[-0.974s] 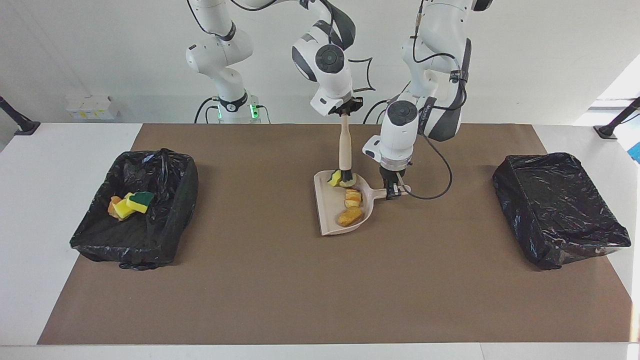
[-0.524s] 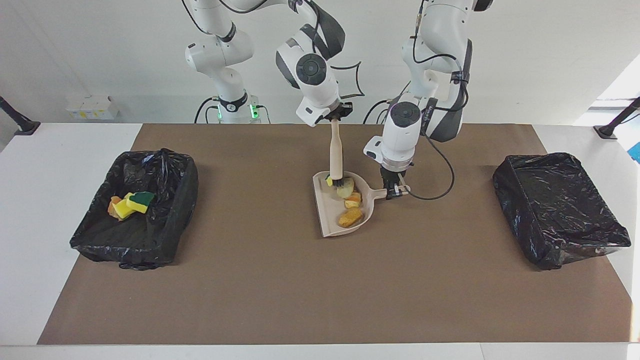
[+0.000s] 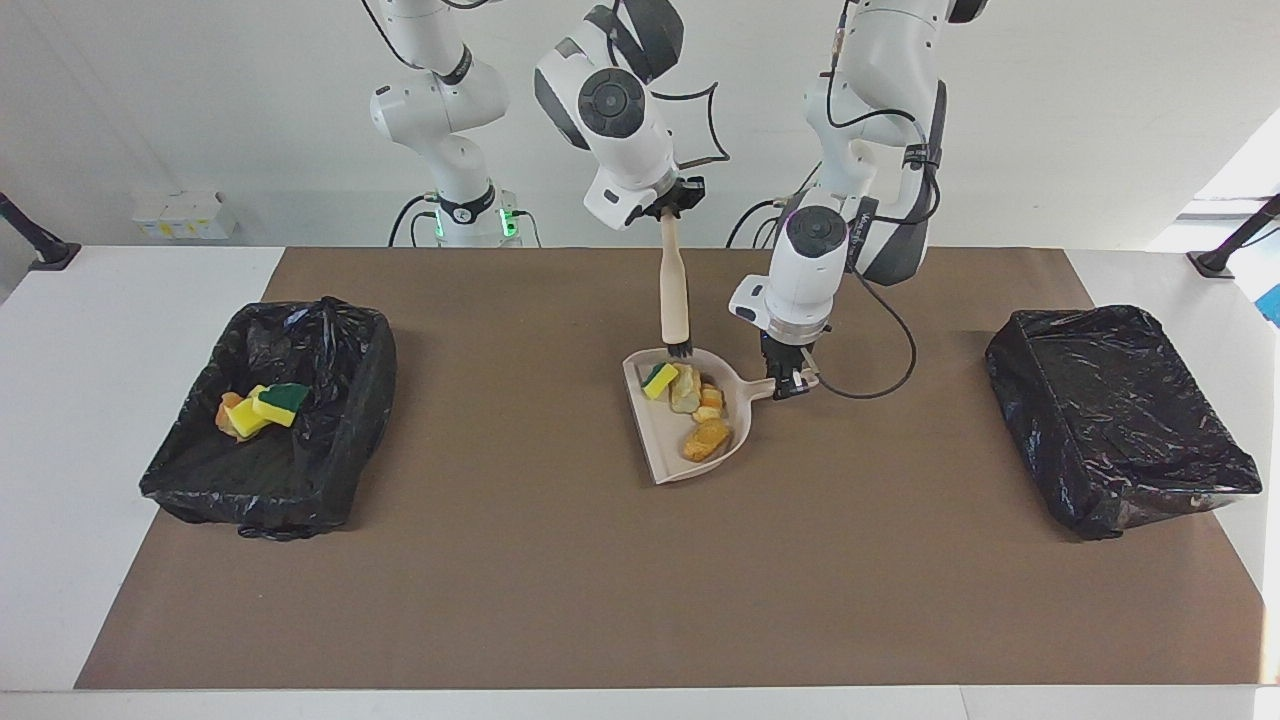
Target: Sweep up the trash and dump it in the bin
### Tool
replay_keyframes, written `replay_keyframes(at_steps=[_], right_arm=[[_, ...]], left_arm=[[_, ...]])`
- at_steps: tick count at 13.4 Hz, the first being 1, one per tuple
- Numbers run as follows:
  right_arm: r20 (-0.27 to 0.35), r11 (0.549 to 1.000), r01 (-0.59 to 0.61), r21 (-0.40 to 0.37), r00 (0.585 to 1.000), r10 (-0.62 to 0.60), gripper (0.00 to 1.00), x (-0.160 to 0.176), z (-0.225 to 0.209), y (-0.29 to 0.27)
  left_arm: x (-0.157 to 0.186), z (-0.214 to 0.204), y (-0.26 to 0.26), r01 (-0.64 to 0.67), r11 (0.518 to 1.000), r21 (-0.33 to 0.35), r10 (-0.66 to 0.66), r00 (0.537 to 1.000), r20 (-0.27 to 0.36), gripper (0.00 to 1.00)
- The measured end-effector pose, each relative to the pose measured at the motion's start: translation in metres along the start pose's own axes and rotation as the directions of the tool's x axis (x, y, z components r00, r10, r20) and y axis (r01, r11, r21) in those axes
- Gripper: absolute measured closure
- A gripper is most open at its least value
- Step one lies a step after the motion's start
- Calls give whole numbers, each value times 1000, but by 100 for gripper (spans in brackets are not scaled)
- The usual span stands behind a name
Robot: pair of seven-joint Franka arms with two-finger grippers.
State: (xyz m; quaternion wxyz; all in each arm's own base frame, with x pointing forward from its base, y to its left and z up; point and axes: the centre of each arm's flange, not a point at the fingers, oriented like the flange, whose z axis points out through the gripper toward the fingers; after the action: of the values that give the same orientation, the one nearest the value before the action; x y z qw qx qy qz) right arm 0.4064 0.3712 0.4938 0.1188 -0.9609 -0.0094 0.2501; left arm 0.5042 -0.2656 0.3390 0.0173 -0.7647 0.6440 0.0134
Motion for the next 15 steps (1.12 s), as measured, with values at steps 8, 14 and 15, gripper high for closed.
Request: replay_keyframes(at_steps=[8,14,15], right_arm=[[7,989,-110,-94,994,111,74,-30,30,-1],[-83,991,-133,-15,988,131,74,-5,32,10],[-84,991,-135,-14,988,133,74,-3,35,11]], left_arm=[[-54,-21,-49,-36,999,-15,36,999,11,67],[-112,-92,-105,-36,999,-8,36,999,-15,67],[-127,-106,-116,-38,999,-2,38,999,-24,67]])
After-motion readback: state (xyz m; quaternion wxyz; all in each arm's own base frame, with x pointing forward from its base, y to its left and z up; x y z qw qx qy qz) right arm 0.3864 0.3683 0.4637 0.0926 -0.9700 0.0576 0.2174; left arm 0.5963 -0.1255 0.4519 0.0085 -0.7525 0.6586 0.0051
